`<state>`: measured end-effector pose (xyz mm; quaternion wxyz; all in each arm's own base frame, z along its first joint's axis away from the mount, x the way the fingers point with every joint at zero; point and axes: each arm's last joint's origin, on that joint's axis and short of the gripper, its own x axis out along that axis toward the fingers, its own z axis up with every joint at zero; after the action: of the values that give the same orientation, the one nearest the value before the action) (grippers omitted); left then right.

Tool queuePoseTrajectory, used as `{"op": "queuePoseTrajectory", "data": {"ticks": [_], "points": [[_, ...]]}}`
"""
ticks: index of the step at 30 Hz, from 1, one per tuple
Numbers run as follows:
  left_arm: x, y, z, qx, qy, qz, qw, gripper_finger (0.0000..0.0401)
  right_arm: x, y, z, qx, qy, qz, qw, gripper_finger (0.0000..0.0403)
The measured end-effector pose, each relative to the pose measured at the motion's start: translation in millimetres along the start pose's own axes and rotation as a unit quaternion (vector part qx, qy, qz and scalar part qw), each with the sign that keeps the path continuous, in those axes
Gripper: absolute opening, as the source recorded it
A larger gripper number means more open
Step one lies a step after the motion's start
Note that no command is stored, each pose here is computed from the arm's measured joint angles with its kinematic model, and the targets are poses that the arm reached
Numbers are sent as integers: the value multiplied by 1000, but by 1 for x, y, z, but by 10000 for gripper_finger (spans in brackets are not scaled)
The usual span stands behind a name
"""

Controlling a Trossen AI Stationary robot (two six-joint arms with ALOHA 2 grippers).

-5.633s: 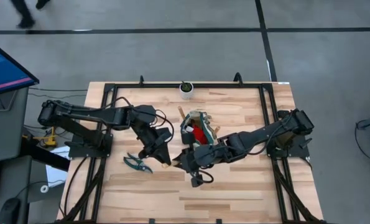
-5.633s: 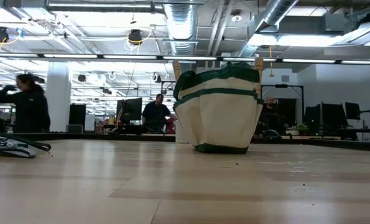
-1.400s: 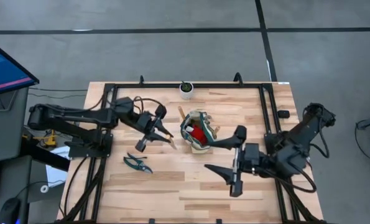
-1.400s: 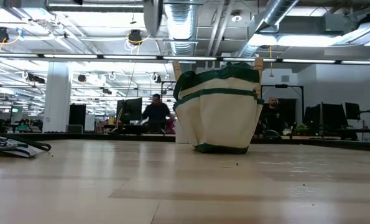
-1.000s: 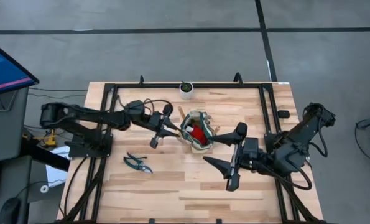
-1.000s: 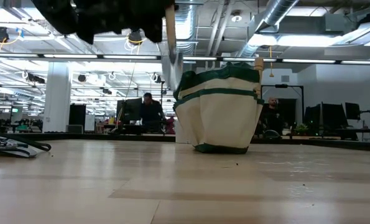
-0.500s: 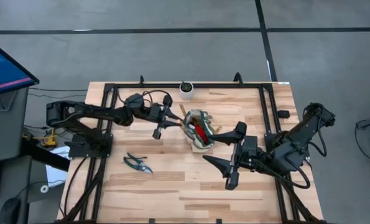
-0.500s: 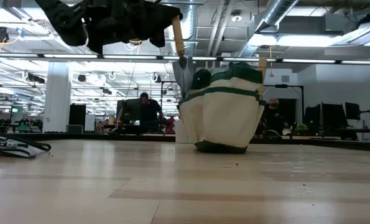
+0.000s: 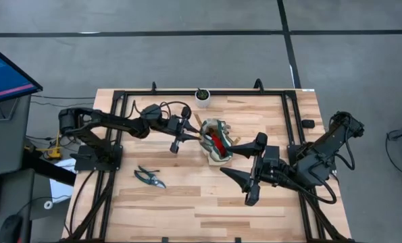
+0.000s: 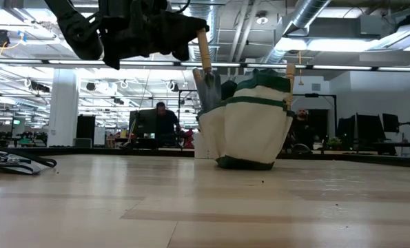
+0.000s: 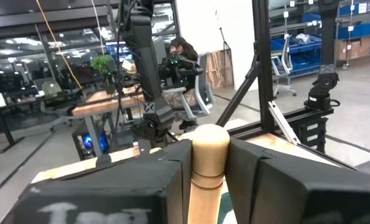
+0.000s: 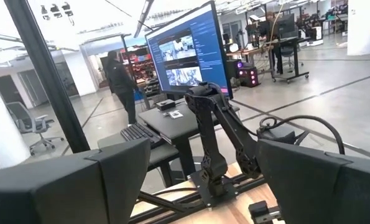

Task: Pick & Place Garden tools in Gardening bag
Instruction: Put the brown trowel into the green gardening bag

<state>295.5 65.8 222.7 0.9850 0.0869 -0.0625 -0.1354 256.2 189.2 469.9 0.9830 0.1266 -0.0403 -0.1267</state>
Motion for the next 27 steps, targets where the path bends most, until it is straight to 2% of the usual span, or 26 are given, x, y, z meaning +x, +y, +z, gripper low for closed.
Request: {"op": "queuePoseTrajectory", "data": {"ticks": [5,13,21,27], "points": [[2,0,-8,11,11,-9,1000,48,0,0,0,0,0,0,1000,285],[9,-4,-34,-14,40,-44,998,48,1,-1,0,-4,1,-1,1000,285],[12,-7,-48,-22,37,-104,994,50,2,-2,0,-7,1,-4,1000,285],[18,-5,-55,-30,38,-134,990,66,2,-2,0,-7,1,-4,1000,285]]}}
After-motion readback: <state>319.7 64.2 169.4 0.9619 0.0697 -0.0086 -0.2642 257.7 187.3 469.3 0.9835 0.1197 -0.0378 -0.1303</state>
